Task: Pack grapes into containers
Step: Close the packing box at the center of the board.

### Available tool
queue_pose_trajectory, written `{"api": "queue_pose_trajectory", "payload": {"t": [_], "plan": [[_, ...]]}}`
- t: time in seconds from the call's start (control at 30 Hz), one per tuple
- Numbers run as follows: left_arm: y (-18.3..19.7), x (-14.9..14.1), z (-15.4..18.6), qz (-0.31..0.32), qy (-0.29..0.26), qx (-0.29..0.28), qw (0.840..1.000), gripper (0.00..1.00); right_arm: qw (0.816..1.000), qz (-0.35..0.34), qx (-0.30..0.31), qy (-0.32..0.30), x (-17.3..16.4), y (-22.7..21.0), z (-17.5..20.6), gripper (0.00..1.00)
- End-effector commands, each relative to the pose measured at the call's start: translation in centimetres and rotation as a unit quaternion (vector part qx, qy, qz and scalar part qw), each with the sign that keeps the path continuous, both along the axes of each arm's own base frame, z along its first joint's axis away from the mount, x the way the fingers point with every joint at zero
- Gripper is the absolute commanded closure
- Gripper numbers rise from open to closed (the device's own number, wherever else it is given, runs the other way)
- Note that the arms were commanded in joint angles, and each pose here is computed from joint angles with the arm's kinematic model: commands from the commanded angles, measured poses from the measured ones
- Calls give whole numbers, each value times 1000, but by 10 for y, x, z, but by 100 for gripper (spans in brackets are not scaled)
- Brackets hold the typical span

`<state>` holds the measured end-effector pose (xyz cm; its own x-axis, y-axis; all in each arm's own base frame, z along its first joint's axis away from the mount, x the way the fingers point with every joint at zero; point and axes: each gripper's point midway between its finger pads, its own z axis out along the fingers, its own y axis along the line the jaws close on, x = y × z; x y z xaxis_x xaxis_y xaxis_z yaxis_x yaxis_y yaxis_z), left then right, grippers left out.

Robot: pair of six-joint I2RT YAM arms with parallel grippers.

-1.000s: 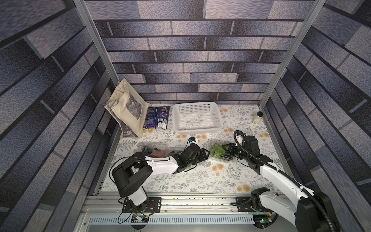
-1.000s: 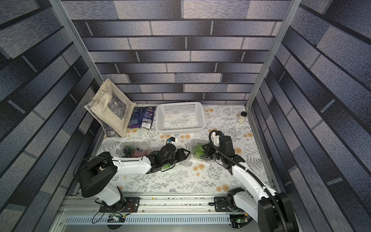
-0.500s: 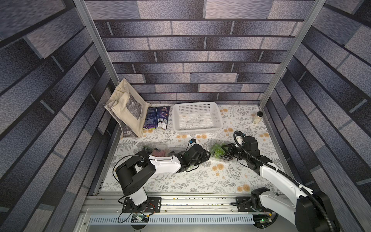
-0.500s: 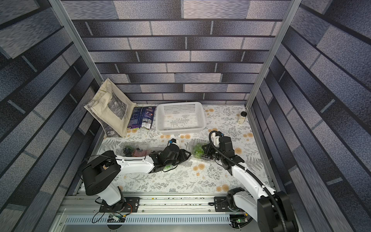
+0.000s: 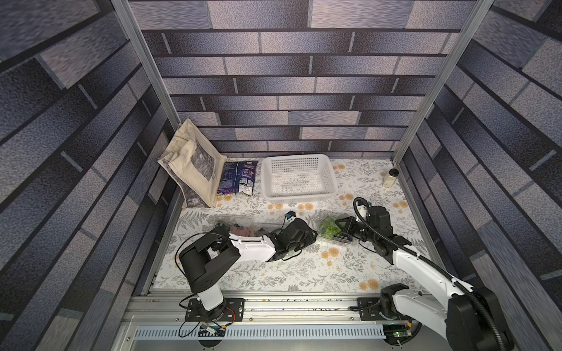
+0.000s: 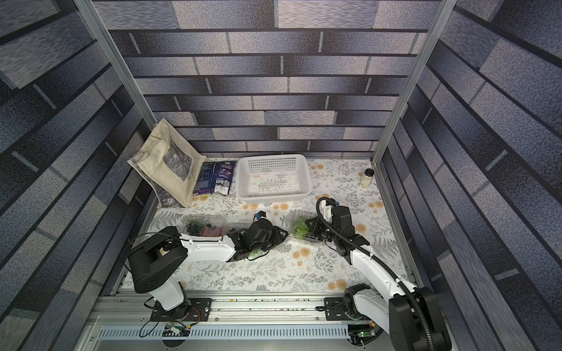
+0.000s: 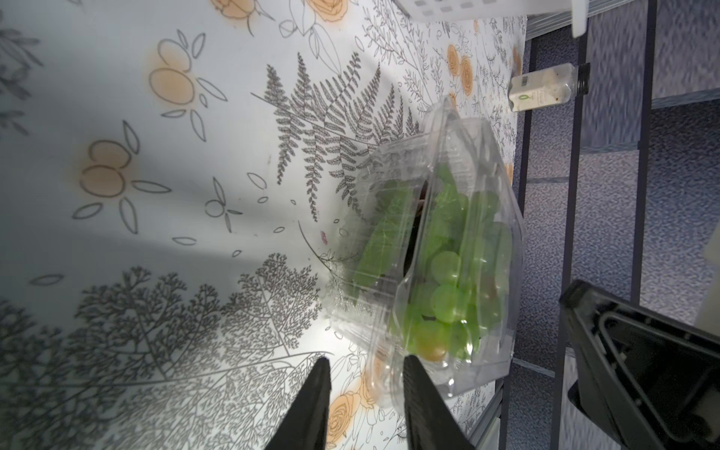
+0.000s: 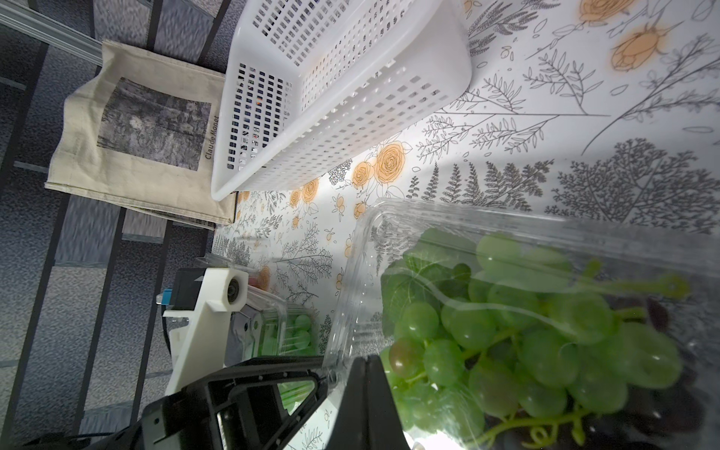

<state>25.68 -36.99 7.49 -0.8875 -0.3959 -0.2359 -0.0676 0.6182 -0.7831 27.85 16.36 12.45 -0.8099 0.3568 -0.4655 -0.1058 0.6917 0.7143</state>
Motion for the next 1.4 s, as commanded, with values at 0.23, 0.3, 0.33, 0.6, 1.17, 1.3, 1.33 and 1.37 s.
{"api": "queue_pose_trajectory", "payload": {"t": [0.23, 0.3, 0.33, 0.6, 1.17, 1.3, 1.33, 1.37], "plan": [[-12, 10, -4, 4, -2, -15, 1000, 71, 1000, 1, 4, -1, -2, 1, -2, 100], [-13, 12, -5, 6, -4, -18, 1000, 73, 1000, 1, 4, 1, -3, 1, -4, 100], [-13, 12, -6, 7, -5, -19, 1000, 74, 1000, 1, 4, 1, -3, 1, -4, 100], [-16, 17, -11, 18, -15, -45, 999, 75, 1000, 0, 2, 5, -4, 1, -7, 100], [-13, 17, -19, 39, -14, -77, 996, 84, 1000, -1, -1, 8, -6, -1, -10, 100], [-14, 17, -22, 41, -11, -82, 996, 85, 1000, -2, -3, 11, -6, -1, -12, 100], [-14, 16, -21, 40, -12, -82, 996, 85, 1000, -2, -3, 11, -7, -1, -12, 100], [-15, 16, -21, 39, -12, -82, 996, 86, 1000, -2, -3, 12, -7, -2, -12, 100]]}}
